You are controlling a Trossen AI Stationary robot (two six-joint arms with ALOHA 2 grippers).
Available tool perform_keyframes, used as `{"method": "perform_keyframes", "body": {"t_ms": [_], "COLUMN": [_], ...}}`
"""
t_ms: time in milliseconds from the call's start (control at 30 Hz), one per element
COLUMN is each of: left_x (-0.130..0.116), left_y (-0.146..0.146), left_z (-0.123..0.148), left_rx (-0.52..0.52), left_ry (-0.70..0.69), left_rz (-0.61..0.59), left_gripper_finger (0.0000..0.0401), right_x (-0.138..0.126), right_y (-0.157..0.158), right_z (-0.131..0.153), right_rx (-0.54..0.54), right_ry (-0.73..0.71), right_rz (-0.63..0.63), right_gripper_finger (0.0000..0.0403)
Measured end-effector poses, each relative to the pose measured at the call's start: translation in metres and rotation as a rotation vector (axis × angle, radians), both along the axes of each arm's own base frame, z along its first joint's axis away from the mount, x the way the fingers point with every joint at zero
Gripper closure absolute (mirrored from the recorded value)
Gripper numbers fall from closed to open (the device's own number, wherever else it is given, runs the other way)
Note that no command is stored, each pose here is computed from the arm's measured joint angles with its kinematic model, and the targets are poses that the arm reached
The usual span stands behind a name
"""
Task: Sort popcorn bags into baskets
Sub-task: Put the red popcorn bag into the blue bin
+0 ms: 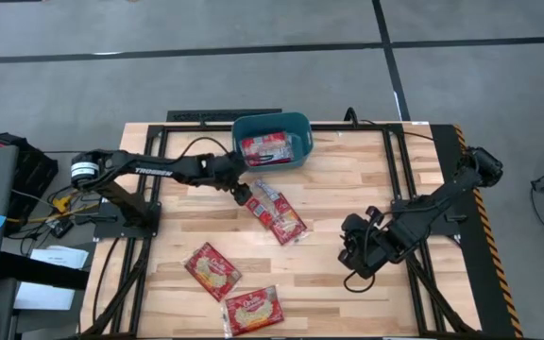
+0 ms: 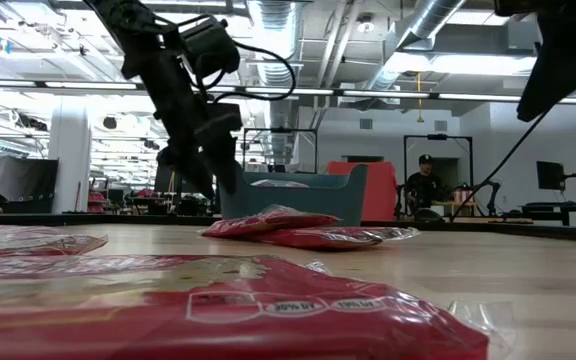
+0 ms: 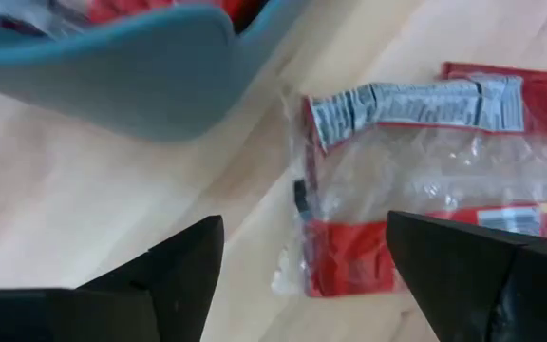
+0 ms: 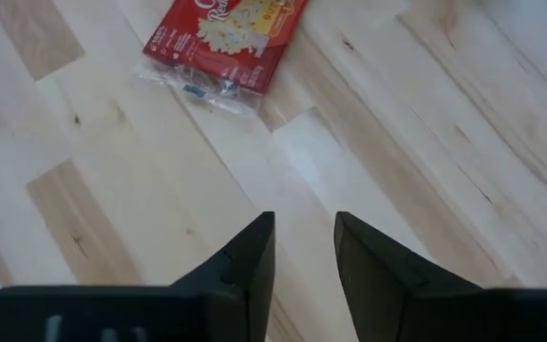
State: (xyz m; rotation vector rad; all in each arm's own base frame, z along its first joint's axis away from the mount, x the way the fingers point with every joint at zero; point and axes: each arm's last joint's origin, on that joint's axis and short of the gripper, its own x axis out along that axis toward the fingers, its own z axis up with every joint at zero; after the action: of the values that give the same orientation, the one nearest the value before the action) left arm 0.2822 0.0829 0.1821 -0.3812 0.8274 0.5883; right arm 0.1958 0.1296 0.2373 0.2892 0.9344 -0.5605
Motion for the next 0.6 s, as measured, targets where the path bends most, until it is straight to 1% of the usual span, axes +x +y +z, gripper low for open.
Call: {"method": "perform_keyframes", "body": {"t_ms": [267,400,500,600], "left_x": [0.0,0.0,0.003,0.012], "left_y": [0.003,0.004,0.006,0.006], "left_z": [0.0,-0.002,-0.012,-0.026], "left_rx": [0.026,0.035,-0.011,-0.085], "left_ry": [-0.007,0.005,0.023,0.007], "left_rz": [0.035,0.02,-0.025,-0.087], "left_gripper_finger": [0.012,0.012,0.012,0.0118], "right_x": [0.0,0.0,0.0,0.0], "right_y": [0.0,0.0,0.0,0.0], "right_z": [0.0,0.0,0.0,0.0], "right_rx": [0.003,0.003,0.004,0.004], "right_ry": [-0.002,-0.002,-0.003,-0.004], "right_rz": [-0.005,-0.006,-0.006,-0.003], "right_gripper_finger": [0.0261,0.0268,0.0271,0.0269]}}
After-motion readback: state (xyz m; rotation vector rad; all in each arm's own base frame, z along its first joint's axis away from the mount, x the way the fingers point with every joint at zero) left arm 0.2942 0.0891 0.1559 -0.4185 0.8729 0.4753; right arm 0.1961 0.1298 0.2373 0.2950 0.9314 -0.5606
